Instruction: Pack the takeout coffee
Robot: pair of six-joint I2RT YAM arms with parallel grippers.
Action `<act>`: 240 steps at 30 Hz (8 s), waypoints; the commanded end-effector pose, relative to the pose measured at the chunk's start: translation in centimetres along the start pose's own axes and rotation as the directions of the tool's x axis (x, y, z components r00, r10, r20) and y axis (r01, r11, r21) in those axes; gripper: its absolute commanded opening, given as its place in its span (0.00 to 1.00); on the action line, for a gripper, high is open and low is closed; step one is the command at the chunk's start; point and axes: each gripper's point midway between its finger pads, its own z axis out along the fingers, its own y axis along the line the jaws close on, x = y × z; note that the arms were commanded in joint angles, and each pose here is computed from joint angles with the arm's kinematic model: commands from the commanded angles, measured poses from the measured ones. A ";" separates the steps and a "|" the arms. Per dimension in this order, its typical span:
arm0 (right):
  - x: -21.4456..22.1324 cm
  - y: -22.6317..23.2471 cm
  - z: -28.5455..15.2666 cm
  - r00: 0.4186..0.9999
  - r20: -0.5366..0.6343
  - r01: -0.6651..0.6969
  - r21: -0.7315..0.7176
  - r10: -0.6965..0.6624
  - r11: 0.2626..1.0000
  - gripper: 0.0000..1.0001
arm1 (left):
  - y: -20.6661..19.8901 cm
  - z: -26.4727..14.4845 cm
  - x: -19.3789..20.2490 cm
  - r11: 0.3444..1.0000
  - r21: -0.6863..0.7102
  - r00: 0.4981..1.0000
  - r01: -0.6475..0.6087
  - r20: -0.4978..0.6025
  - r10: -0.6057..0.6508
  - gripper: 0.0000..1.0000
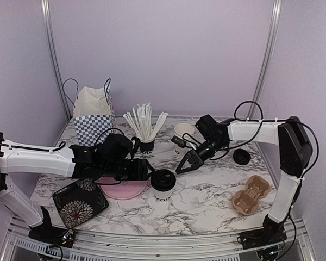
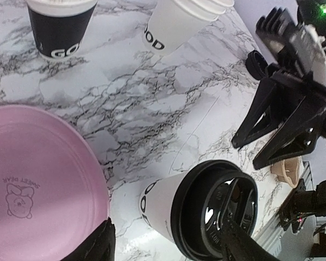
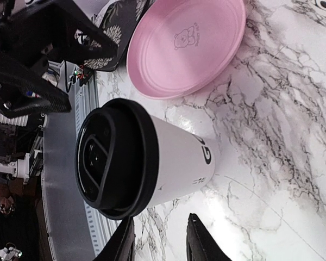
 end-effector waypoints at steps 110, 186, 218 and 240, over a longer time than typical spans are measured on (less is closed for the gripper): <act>-3.9 7.0 -1.8 0.970 0.028 0.241 -0.053 -0.240 0.969 0.55 | -5.7 -4.5 -1.1 0.964 0.153 0.976 -0.217 0.044 0.213 0.55; -3.1 6.6 6.4 0.682 -0.315 0.726 0.174 -0.661 0.666 0.57 | 1.5 -12.4 -11.3 0.963 -0.205 0.848 -0.174 0.467 0.252 0.99; -3.0 -15.5 -26.7 0.966 0.242 -0.125 0.743 -0.091 0.658 0.56 | -0.8 -9.5 -10.7 0.952 -0.139 0.872 -0.273 0.382 0.306 0.98; -2.8 -16.7 -26.0 0.957 0.277 -0.154 0.733 -0.085 0.662 0.80 | -1.9 -6.4 -9.5 0.940 -0.104 0.897 -0.326 0.279 0.342 0.98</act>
